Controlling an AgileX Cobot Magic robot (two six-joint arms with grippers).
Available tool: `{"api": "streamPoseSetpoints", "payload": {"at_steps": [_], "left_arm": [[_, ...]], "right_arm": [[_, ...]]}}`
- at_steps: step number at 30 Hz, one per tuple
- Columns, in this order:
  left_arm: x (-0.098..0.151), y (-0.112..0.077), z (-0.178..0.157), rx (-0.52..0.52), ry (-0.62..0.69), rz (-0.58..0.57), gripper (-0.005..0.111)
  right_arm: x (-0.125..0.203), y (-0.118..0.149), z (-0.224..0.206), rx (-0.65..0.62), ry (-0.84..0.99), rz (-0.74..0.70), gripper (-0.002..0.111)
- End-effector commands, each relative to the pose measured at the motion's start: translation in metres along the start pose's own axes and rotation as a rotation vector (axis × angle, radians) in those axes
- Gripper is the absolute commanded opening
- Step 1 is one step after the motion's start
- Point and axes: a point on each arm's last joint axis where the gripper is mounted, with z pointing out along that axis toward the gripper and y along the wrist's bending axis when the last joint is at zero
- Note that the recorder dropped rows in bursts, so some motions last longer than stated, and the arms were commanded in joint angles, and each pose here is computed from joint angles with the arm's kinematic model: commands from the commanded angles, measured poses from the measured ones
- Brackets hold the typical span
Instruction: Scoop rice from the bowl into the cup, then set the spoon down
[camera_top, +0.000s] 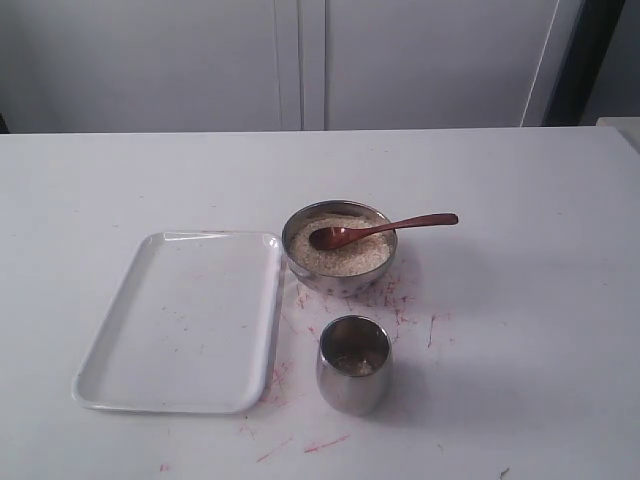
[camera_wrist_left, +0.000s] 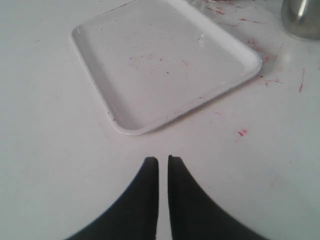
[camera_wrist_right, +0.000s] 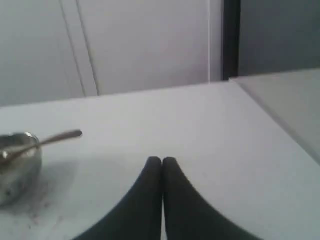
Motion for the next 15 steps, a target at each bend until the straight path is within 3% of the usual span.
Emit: {"api": "streamPoseSetpoints", "payload": {"at_steps": [1, 10, 15], "left_arm": [[0.001, -0.001, 0.000, 0.012, 0.001, -0.016, 0.014], [0.001, -0.001, 0.000, 0.012, 0.001, -0.016, 0.014], [0.001, -0.001, 0.000, 0.012, 0.001, -0.016, 0.014]], "right_arm": [[-0.018, 0.009, -0.003, -0.092, -0.225, -0.013, 0.000], [-0.041, 0.018, -0.013, -0.216, -0.488, 0.026, 0.000], [-0.052, 0.023, -0.022, -0.366, -0.605, 0.266, 0.000]]}}
